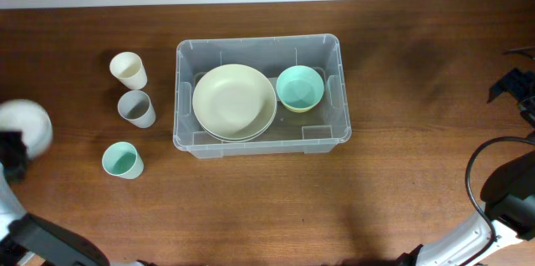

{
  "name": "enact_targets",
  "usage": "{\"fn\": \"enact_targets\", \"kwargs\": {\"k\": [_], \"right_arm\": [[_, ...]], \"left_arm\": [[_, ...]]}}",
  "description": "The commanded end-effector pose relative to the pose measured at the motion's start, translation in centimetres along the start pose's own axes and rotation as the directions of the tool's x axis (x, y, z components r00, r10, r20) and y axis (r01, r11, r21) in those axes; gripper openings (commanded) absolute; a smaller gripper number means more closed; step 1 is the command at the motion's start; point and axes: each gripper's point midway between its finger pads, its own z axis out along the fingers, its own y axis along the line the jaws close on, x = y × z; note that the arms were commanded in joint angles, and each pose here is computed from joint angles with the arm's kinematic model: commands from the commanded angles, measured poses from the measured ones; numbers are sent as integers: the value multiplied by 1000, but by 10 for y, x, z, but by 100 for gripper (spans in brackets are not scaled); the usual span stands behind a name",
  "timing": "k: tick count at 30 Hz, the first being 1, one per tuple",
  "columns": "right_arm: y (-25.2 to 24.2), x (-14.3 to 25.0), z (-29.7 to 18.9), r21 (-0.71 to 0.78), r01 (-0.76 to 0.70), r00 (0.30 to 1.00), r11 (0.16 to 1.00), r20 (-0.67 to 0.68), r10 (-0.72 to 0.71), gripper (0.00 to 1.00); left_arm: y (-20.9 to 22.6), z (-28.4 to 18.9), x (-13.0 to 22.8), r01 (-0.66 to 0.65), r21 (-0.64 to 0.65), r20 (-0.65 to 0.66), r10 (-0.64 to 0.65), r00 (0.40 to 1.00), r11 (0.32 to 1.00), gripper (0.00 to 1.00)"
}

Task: Pack container
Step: 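Lift the white bowl and carry it over the bin, then lower the white bowl onto the mint bowl and release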

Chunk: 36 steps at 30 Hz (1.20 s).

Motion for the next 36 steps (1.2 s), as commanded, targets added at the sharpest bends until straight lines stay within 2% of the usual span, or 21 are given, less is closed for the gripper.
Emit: {"fn": "enact_targets", "kwargs": {"k": [1, 5, 9, 13, 16, 20, 25, 31, 36], "right_arm": [[-2, 1, -8, 1, -7, 1000, 1000, 25, 7, 99], [-2, 1, -8, 1, -7, 1000, 1000, 25, 7, 99], [-2, 1, -8, 1, -7, 1000, 1000, 25, 7, 99], [-2, 1, -8, 1, -7, 1000, 1000, 25, 7, 99], [-2, 1, -8, 1, -7, 1000, 1000, 25, 7, 99], [-2, 1, -8, 1, -7, 1000, 1000, 25, 7, 99], [-2, 1, -8, 1, -7, 1000, 1000, 25, 7, 99], [-2, 1, -8, 1, -7, 1000, 1000, 25, 7, 99], [-2, 1, -8, 1, -7, 1000, 1000, 25, 7, 99]], "left_arm": [[-87, -61, 19, -273, 303, 19, 281, 959, 913, 1], [-168, -117, 90, -493, 486, 86, 521, 849, 722, 1], [-222, -155, 209, -664, 601, 176, 736, 653, 445, 1], [-242, -173, 317, -745, 617, 254, 830, 496, 255, 1], [-237, -174, 387, -779, 613, 280, 886, 370, 132, 1], [-222, -158, 457, -798, 602, 282, 935, 213, 0, 1], [-215, -121, 499, -802, 597, 241, 960, 145, -29, 1], [-203, -74, 520, -816, 578, 165, 981, 97, -16, 1], [-197, -53, 529, -820, 572, 131, 988, 77, -12, 1]]}}
